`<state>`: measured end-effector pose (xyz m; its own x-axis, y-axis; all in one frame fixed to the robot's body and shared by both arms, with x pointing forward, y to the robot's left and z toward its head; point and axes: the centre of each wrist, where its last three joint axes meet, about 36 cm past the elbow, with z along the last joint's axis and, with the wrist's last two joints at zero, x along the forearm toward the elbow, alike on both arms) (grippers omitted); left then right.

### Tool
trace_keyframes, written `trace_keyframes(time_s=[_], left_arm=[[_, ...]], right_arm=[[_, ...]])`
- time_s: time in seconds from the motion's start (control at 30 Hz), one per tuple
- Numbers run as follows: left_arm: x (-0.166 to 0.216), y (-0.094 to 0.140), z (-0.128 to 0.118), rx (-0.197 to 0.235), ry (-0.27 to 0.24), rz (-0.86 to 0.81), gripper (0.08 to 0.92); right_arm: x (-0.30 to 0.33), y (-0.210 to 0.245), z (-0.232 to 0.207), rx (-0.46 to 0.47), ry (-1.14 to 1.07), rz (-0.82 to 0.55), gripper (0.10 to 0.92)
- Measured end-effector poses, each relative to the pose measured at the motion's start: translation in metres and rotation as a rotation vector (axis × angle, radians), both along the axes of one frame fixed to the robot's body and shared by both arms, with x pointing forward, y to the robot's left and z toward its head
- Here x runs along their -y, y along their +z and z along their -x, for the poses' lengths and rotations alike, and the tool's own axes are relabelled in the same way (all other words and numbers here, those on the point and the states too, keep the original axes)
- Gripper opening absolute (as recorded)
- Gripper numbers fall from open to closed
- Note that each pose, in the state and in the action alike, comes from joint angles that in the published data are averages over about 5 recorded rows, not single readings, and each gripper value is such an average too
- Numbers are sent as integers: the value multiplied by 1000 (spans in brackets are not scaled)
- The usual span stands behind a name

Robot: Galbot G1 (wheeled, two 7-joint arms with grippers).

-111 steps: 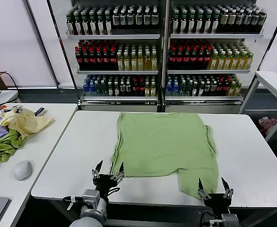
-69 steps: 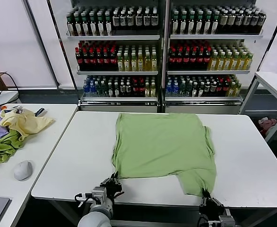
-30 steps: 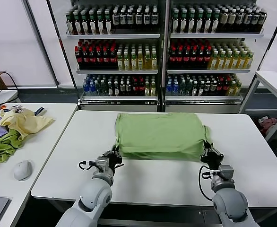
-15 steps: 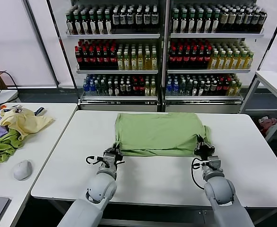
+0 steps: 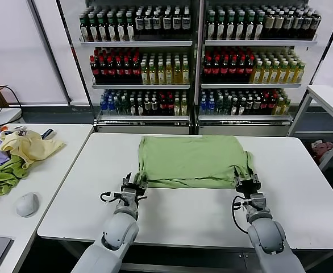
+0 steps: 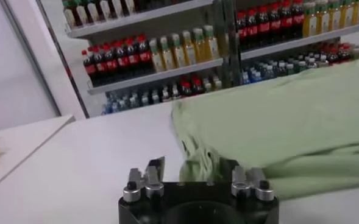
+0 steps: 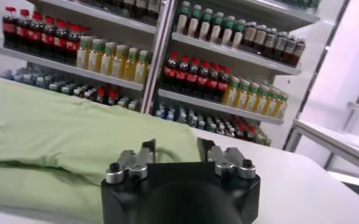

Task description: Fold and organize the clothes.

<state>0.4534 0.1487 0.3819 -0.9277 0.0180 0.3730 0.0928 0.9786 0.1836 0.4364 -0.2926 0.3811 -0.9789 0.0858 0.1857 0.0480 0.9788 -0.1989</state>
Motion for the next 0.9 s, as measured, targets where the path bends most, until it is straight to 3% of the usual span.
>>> trace_keyframes(time_s=[0.13, 0.33, 0.43, 0.9], left_arm=[[2, 3, 1, -1, -4, 35, 814], [0, 2, 0, -20, -5, 68, 816], [-1, 0, -3, -35, -4, 79, 764], [-7, -3, -17, -121, -15, 154, 360]], right_arm=[[2, 0, 3, -46, -23, -37, 810], [1, -5, 4, -123, -32, -93, 803], [-1, -9, 2, -148, -32, -114, 742], [10, -8, -5, -177, -32, -141, 345]])
